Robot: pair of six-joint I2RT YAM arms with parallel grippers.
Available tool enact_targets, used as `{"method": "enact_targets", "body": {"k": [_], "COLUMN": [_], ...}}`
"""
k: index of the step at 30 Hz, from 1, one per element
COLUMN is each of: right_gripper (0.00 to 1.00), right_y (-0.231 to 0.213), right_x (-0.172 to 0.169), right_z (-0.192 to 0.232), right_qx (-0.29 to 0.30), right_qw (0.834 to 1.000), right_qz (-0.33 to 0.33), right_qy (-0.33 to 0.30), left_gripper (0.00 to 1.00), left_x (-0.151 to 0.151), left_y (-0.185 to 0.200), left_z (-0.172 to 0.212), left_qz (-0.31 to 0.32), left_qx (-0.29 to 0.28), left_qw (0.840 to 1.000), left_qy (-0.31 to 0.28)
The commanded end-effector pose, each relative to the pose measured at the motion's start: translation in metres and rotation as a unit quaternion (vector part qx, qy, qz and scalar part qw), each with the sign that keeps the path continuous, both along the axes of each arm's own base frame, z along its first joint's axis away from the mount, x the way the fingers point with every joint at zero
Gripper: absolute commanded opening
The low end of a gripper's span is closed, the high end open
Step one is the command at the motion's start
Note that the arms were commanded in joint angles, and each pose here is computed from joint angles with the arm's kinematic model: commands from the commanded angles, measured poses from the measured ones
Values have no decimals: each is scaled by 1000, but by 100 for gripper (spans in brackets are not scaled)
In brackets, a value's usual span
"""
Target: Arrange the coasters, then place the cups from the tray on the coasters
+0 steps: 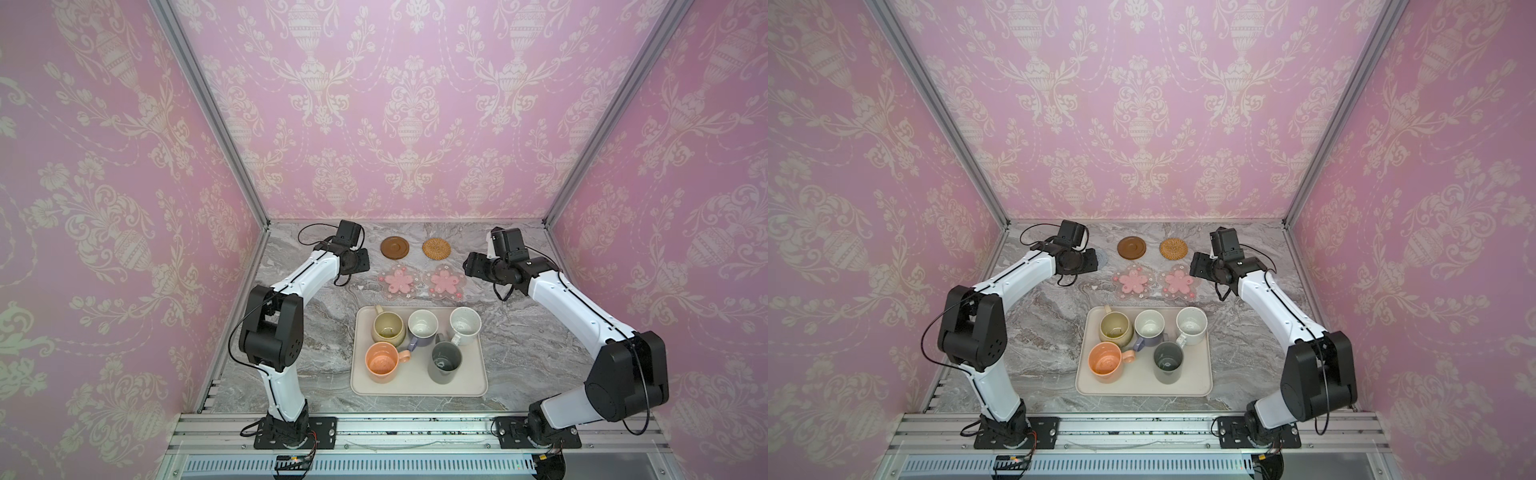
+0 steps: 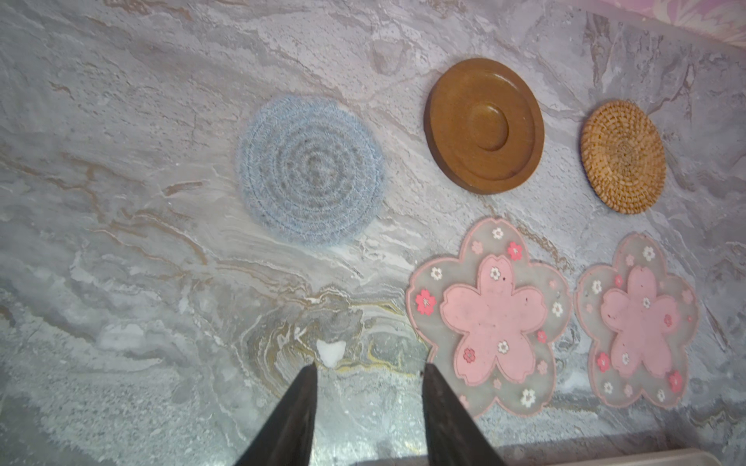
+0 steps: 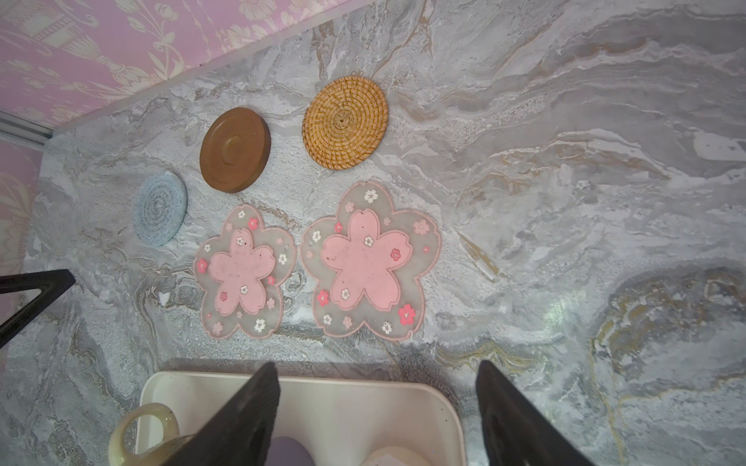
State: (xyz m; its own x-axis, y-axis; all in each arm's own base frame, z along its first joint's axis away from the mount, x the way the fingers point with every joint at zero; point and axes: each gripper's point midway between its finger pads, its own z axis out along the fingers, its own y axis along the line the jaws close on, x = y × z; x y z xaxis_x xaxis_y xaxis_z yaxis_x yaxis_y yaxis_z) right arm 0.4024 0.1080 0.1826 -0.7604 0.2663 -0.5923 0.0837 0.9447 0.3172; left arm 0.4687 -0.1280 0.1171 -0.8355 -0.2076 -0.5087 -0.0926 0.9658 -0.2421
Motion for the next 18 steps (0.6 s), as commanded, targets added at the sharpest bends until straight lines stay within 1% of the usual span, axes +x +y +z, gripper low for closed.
{"method": "enact_targets", "body": {"k": [1, 5, 7, 9, 10, 11, 18], "right_gripper": [78, 78, 78, 78, 78, 78, 78], "right_y": [5, 8, 9, 9, 9, 9, 9], "right_x": [3, 0, -1, -1, -1, -2, -2], "right_z": [4, 1, 1, 1, 1, 1, -2], "right_qx": [-9, -25, -28, -30, -30, -30, -35], "right_qw": [1000, 1000, 1000, 999, 999, 999, 999], "right_qz": [1, 8, 10, 9, 8, 9, 9], "right_qy": [1, 8, 8, 7, 7, 7, 9], "left_gripper": [45, 44, 42, 33, 29, 28, 27], "left_x": [19, 36, 44, 52, 56, 59, 64], "left_y": [7, 6, 5, 3, 2, 2, 3], "left_z": [-2, -12, -18, -24, -28, -31, -55], "left_qz": [12, 17, 19, 18, 20, 24, 46], "left_qx": [4, 6, 3, -1, -2, -4, -9], "left_qw": [1000, 1000, 1000, 1000, 1000, 999, 998], "left_qy": [2, 9, 13, 15, 20, 25, 48]}}
